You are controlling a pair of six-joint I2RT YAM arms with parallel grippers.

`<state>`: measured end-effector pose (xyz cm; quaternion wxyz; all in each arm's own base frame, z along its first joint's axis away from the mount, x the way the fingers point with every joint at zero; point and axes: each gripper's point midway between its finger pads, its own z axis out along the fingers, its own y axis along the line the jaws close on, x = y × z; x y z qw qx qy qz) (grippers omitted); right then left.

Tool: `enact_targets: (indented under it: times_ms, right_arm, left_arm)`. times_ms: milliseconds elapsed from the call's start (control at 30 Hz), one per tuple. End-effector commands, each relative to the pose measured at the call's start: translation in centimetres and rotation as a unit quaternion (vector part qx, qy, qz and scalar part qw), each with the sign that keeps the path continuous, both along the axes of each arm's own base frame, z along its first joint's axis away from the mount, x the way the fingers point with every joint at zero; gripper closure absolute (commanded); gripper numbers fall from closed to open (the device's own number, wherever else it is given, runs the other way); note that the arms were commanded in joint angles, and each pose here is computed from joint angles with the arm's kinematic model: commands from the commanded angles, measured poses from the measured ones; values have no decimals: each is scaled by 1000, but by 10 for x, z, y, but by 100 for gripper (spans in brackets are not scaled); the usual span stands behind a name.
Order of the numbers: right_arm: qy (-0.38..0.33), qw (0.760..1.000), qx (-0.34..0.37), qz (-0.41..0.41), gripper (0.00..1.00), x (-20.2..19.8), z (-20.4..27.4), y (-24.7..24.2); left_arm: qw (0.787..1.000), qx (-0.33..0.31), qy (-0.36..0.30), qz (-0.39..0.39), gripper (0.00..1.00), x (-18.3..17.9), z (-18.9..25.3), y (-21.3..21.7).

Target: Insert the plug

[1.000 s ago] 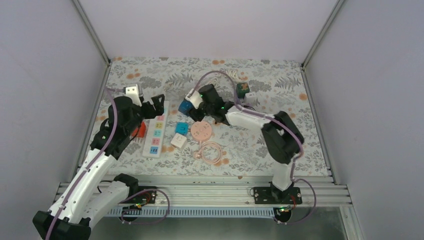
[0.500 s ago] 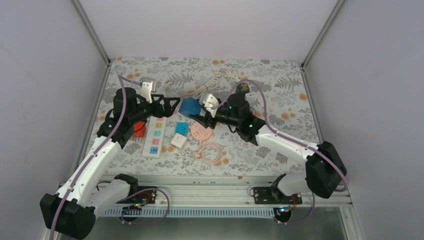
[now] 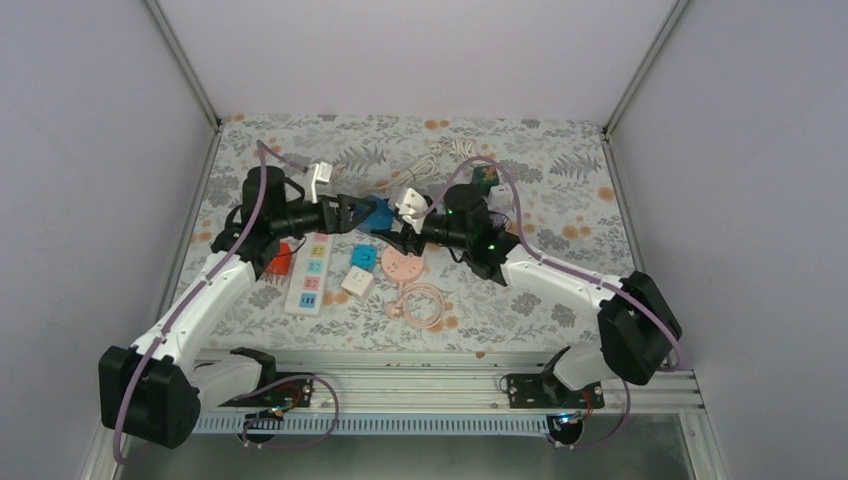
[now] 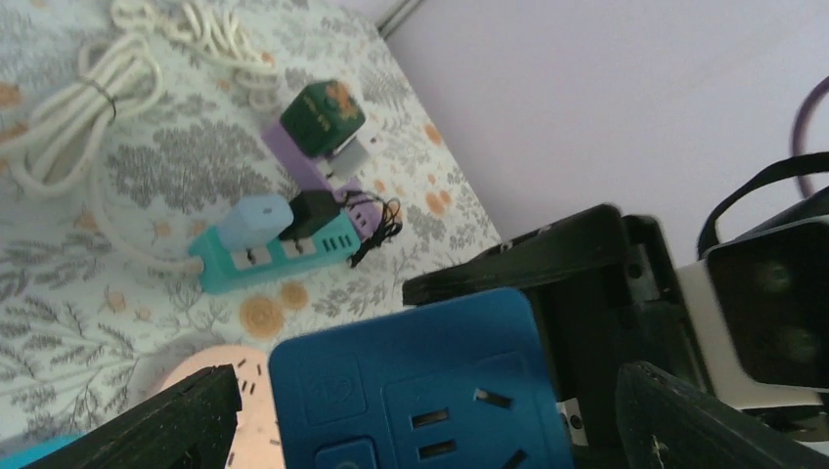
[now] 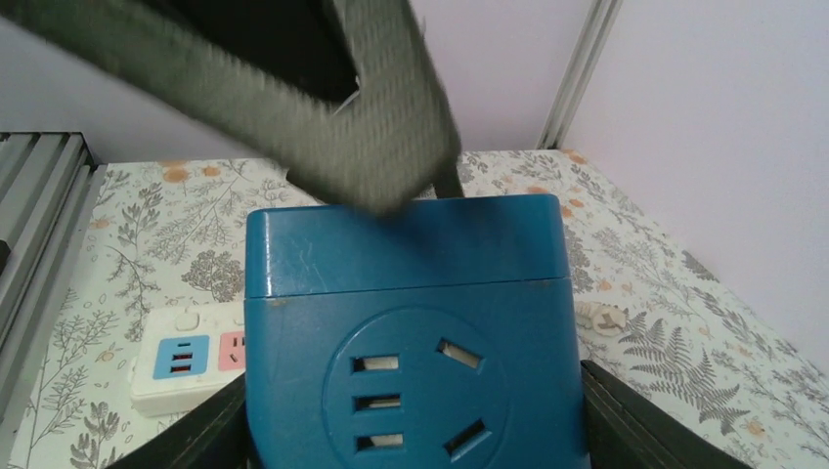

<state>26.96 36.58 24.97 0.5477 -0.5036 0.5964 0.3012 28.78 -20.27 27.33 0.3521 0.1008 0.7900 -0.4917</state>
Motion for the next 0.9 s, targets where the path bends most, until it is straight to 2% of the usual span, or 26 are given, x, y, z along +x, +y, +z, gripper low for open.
enact_targets:
  times_ms: [0, 100, 167, 333, 467, 533, 633, 733, 800, 867]
  right_arm:
    - [-34, 999, 4, -7, 50, 12, 20, 16]
    - [-33, 999, 2, -16, 51, 18, 18, 19]
    - [-33, 999, 3, -16, 51, 19, 18, 20]
    - [-29, 999, -1, -16, 51, 21, 12, 22]
    - [-18, 1000, -6, -18, 50, 21, 5, 22]
    - [-9, 1000, -8, -25, 44, 23, 3, 21]
    - [13, 999, -7, -50, 16, 27, -1, 17]
    - [46, 996, -4, -77, 10, 30, -2, 10]
    - [67, 992, 16, -102, 10, 29, 1, 1]
    - [88, 986, 49, -130, 4, 26, 12, -12]
  left_arm:
    - [999, -3, 46, -28, 5, -3, -14, -7]
    - [997, 10, 78, -28, 9, 2, -29, -7]
    - [995, 13, 96, -30, 17, 4, -36, -8]
    - [994, -10, 101, -44, 37, 6, -31, -14]
    - [994, 0, 102, -36, 43, 10, -33, -13]
    - [995, 2, 97, -34, 48, 12, -32, -13]
    - [996, 30, 82, -9, 50, 20, -35, -6]
    - [994, 100, 35, 32, 50, 35, -33, 10]
    - [985, 158, 7, 69, 50, 47, -35, 26]
    - [972, 210, -10, 106, 50, 60, -38, 43]
